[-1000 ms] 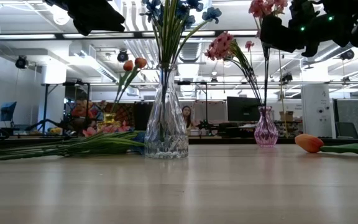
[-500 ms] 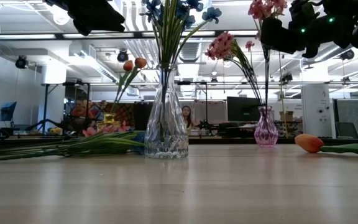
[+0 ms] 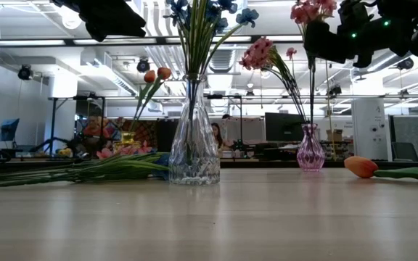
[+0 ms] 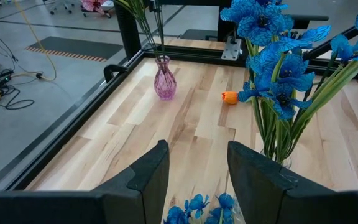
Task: Sort flowers into vase by color
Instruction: Put the right pink flowers into the pink vase, then put the blue flowers into the transparent vase
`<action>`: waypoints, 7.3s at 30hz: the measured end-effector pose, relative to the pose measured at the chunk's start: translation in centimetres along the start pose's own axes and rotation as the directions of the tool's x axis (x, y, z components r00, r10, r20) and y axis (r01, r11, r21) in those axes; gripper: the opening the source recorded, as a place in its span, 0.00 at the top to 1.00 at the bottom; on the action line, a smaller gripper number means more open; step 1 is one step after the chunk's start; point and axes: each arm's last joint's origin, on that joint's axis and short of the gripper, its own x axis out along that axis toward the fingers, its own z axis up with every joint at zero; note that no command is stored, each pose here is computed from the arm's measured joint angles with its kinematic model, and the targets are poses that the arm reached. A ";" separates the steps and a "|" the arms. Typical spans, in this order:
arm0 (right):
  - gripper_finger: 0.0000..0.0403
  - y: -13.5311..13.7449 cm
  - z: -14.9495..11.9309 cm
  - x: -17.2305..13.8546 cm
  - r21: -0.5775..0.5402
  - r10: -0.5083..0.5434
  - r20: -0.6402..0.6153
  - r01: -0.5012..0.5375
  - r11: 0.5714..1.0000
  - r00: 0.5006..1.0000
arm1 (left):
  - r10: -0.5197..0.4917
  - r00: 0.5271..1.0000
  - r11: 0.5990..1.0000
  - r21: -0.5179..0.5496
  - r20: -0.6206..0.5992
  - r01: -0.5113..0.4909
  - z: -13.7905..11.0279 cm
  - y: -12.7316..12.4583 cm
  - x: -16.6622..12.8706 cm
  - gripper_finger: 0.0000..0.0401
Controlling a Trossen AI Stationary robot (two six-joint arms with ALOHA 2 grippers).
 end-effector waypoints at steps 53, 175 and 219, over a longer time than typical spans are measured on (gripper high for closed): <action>0.54 0.6 2.8 -1.2 0.040 0.038 -0.131 -0.033 0.999 0.991 | 0.000 1.000 1.000 0.000 -0.001 0.000 0.0 0.0 0.0 0.64; 0.54 7.7 -2.3 -13.3 0.525 0.492 -0.850 -0.387 0.758 -0.189 | 0.270 0.684 0.954 0.095 -0.677 -0.283 -15.7 -11.2 7.1 0.51; 0.54 7.7 -2.3 -13.2 0.512 0.493 -0.855 -0.417 0.751 -0.162 | 0.225 0.771 0.942 -0.070 -0.596 -0.329 -10.1 -8.7 0.7 1.00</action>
